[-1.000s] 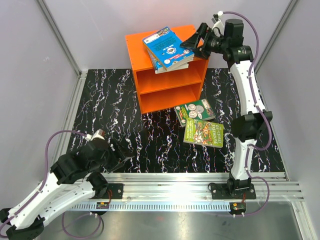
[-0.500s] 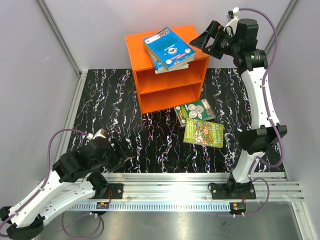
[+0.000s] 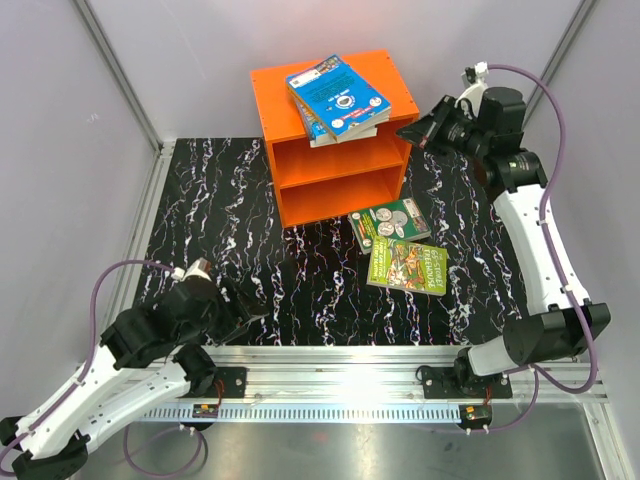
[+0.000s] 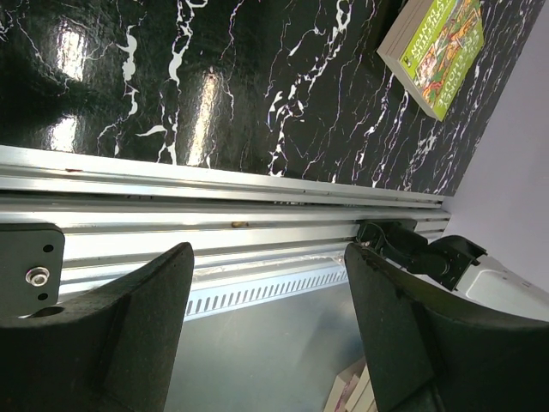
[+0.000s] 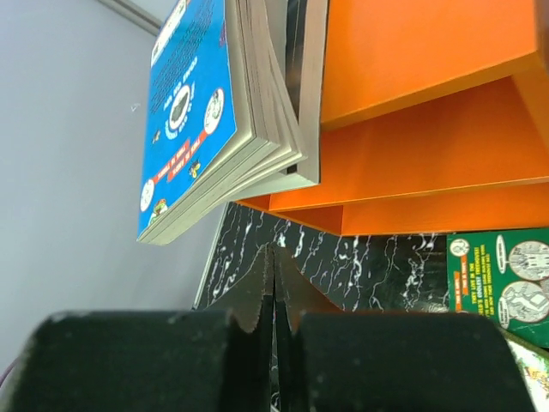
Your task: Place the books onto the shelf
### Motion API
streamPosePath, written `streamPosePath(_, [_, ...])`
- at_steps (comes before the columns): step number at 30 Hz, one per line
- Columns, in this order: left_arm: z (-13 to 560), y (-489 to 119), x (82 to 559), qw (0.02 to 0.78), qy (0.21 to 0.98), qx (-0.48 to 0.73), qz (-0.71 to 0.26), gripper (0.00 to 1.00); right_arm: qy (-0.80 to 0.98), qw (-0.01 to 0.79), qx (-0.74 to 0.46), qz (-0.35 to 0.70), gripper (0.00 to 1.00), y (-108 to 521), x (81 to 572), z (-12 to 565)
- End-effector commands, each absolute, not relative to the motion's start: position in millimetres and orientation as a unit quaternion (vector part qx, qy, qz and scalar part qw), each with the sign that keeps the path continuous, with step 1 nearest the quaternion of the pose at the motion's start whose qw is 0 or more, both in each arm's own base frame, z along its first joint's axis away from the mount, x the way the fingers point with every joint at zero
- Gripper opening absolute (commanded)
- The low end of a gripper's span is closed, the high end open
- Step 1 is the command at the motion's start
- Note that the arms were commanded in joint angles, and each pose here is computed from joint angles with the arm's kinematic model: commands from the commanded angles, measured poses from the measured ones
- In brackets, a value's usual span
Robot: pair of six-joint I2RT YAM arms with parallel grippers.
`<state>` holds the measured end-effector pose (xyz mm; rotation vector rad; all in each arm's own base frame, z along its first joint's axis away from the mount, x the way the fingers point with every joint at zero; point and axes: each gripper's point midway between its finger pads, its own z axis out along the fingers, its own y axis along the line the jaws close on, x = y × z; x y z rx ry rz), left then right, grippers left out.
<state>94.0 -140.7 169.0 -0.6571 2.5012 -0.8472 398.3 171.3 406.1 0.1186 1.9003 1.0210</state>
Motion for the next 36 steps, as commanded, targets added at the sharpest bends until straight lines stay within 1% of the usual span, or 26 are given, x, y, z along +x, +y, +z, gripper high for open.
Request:
streamPosePath(1, [171.1, -145.8, 95.4, 0.211, 0.898, -0.223, -0.315, 0.74, 0.75, 0.49, 0.025, 0.443, 0.0, 186.6, 389.6, 426.7])
streamPosePath(12, [176.9, -138.4, 93.6, 0.22, 0.896, -0.228, -0.312, 0.74, 0.752, 0.467, 0.0, 0.465, 0.0, 236.2, 396.0, 423.7])
streamPosePath(26, [176.1, -125.8, 89.8, 0.229, 0.885, -0.256, -0.315, 0.74, 0.754, 0.441, -0.031, 0.486, 0.0, 282.5, 407.7, 423.3])
streamPosePath(30, [176.9, -125.0, 91.5, 0.233, 0.882, -0.26, -0.315, 0.74, 0.755, 0.435, -0.039, 0.489, 0.0, 291.2, 407.6, 422.6])
streamPosePath(36, [177.0, -126.5, 93.6, 0.234, 0.88, -0.264, -0.317, 0.74, 0.768, 0.431, -0.047, 0.472, 0.0, 284.5, 397.9, 413.1])
